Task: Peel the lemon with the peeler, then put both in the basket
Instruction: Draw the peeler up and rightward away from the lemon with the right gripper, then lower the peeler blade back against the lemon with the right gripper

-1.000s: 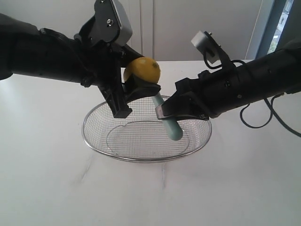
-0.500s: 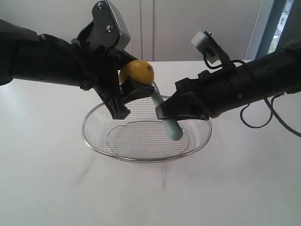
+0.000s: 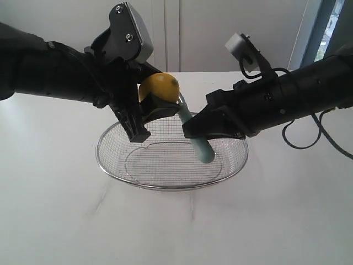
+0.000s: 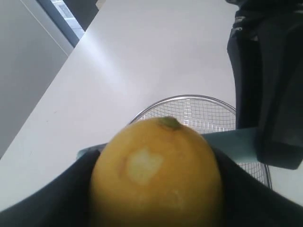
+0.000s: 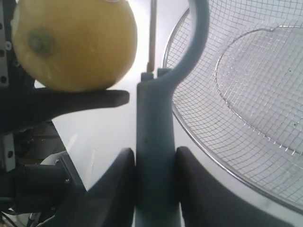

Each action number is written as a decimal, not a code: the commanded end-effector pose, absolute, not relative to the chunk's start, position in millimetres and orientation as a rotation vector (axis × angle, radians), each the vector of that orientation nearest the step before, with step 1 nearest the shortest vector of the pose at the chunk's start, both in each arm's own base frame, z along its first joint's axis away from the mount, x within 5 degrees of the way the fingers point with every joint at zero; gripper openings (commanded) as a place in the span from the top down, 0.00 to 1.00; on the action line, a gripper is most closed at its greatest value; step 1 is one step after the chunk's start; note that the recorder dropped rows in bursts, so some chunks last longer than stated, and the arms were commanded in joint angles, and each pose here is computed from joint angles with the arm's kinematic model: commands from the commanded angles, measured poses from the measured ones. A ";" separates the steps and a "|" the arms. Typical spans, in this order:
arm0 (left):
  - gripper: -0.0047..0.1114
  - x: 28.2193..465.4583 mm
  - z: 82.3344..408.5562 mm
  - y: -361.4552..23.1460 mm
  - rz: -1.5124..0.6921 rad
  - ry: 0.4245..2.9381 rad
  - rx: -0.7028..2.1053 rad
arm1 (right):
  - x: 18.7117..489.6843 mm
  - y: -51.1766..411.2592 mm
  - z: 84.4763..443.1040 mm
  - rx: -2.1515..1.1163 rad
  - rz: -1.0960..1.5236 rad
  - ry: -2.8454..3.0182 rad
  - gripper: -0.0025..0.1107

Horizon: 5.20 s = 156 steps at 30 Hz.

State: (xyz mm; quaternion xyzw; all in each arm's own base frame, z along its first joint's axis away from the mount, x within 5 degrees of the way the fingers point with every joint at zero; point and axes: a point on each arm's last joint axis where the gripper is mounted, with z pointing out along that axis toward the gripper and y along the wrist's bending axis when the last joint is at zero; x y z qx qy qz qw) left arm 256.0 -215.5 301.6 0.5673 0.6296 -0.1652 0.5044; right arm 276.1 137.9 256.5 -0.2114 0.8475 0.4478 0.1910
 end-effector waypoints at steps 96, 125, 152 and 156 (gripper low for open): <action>0.96 248.2 302.3 -218.7 -0.518 1.529 1.378 | 267.1 154.8 237.1 -0.637 1.125 2.462 0.98; 0.96 249.3 302.1 -218.1 -0.499 1.529 1.377 | 259.7 156.0 256.8 -0.645 1.213 2.379 0.98; 0.96 254.2 302.3 -215.7 -0.436 1.541 1.347 | 264.3 146.8 257.5 -0.598 1.218 2.381 0.98; 0.96 254.2 302.3 -215.7 -0.436 1.541 1.347 | 263.1 146.1 261.4 -0.599 1.209 2.366 0.98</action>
